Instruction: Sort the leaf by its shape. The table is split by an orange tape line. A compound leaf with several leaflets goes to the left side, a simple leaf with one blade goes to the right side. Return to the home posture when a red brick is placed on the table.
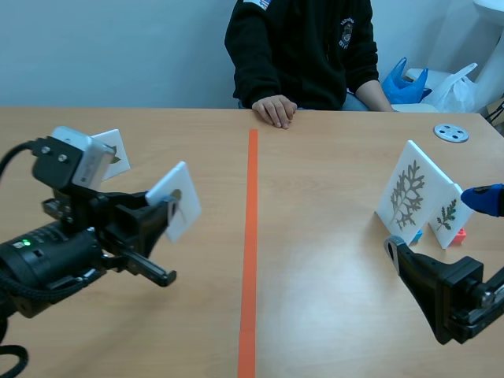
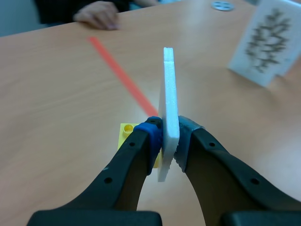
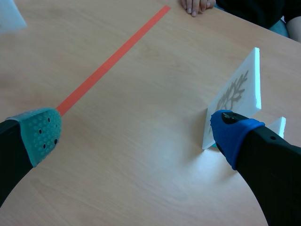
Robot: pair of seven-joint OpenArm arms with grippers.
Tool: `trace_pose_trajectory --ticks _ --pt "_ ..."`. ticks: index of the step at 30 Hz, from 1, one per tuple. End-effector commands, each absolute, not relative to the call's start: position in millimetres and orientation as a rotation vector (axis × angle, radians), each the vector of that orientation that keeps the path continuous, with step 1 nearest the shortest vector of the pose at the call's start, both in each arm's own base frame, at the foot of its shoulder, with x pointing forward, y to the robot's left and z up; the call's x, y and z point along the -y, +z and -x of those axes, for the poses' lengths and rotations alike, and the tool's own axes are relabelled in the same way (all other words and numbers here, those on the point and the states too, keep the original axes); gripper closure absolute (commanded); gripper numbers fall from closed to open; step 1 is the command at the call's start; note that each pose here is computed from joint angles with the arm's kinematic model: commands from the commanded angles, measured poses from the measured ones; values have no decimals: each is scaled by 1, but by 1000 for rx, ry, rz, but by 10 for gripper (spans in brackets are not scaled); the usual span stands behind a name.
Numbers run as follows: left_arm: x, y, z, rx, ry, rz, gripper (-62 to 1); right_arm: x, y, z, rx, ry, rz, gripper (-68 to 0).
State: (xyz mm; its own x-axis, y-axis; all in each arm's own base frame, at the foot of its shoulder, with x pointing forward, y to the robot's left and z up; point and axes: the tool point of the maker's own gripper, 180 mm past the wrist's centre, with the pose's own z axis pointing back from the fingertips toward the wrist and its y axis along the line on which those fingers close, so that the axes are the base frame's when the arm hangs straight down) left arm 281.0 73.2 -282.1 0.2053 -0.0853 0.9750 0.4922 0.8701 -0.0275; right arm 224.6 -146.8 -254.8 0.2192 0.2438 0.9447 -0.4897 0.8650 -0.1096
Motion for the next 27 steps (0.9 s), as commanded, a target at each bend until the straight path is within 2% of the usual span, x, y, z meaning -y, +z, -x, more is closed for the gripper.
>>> trace_pose_trajectory --ticks 1,7,13,27 --pt "-88 -280 -284 1325 -385 337 -38 145 -243 -230 1295 518 -231 -679" --pt "-149 -278 -295 1337 -249 182 -38 145 -243 -230 1295 518 -231 -679" --pt "-190 -286 -299 1335 -131 102 -38 145 -243 -230 1295 519 -231 -679" --pt "-237 -336 -321 1321 22 31 -38 145 -243 -230 1295 519 -231 -679"
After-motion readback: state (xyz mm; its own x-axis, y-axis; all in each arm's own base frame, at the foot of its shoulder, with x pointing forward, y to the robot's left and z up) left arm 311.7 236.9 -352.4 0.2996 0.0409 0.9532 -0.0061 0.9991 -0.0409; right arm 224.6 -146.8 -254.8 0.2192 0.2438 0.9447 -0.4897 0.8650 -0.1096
